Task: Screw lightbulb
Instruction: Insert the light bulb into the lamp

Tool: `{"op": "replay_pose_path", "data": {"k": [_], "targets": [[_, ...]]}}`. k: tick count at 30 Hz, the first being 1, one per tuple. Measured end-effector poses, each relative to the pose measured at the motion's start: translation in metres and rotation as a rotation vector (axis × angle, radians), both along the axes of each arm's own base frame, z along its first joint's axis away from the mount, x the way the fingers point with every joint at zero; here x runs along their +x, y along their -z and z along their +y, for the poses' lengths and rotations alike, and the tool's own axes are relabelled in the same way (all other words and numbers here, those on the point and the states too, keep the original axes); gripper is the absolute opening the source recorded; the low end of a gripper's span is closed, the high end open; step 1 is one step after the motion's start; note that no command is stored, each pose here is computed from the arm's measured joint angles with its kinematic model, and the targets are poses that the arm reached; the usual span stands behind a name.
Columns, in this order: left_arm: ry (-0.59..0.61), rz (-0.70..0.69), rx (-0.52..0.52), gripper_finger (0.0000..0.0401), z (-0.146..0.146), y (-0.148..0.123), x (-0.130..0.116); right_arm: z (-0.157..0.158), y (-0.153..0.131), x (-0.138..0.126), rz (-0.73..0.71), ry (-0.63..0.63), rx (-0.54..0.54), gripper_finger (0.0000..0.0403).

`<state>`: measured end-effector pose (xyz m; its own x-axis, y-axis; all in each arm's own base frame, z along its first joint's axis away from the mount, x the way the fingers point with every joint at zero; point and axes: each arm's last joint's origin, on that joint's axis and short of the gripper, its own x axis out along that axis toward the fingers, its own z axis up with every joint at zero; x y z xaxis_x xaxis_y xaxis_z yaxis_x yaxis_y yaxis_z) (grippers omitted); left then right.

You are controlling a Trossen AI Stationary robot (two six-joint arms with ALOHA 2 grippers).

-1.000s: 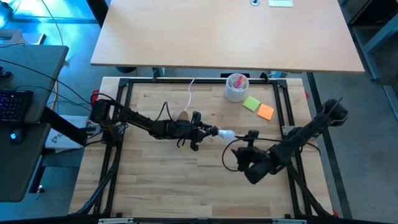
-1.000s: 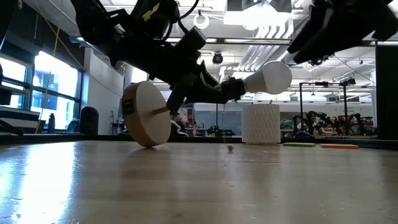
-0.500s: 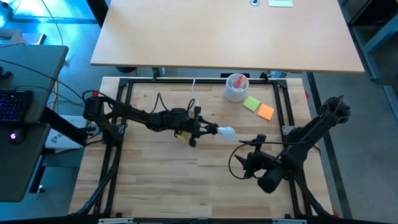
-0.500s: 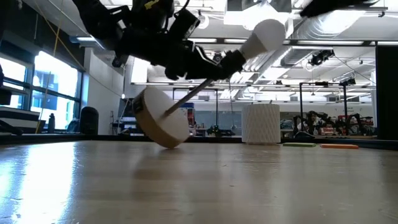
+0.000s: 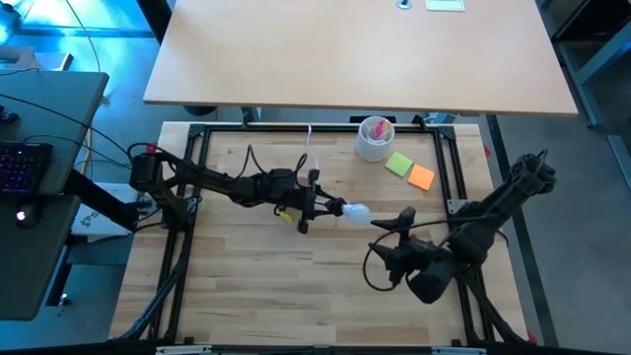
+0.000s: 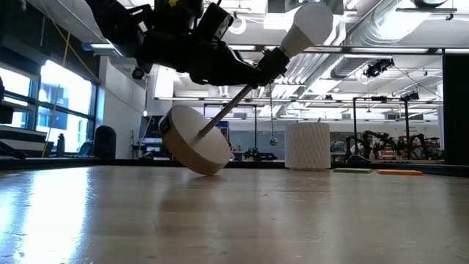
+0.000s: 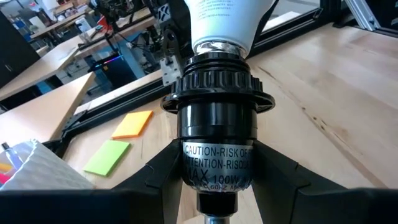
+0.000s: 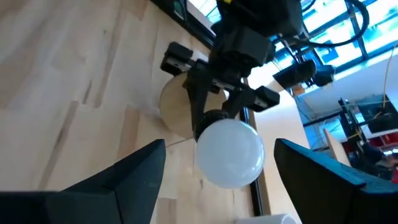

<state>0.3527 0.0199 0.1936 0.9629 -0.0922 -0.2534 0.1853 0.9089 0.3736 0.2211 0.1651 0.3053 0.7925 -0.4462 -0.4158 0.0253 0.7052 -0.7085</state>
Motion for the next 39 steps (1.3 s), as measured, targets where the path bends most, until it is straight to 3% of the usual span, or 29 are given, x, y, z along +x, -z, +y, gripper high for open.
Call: {"op": "replay_pose_path", "data": {"k": [9, 15, 30, 39], "targets": [[0.028, 0.005, 0.034, 0.0141, -0.007, 0.001, 0.0, -0.023, 0.001, 0.016, 0.041, 0.064, -0.006, 0.0298], [0.043, 0.012, 0.057, 0.0141, -0.011, 0.002, 0.0, -0.027, 0.002, 0.021, 0.093, 0.01, 0.027, 0.0298], [0.049, 0.015, 0.057, 0.0141, -0.013, 0.002, 0.0, -0.028, 0.003, 0.022, 0.197, -0.099, -0.099, 0.0298], [0.045, 0.026, 0.043, 0.0141, -0.013, 0.002, 0.0, -0.028, 0.002, 0.025, 0.16, -0.078, -0.004, 0.0297]]}}
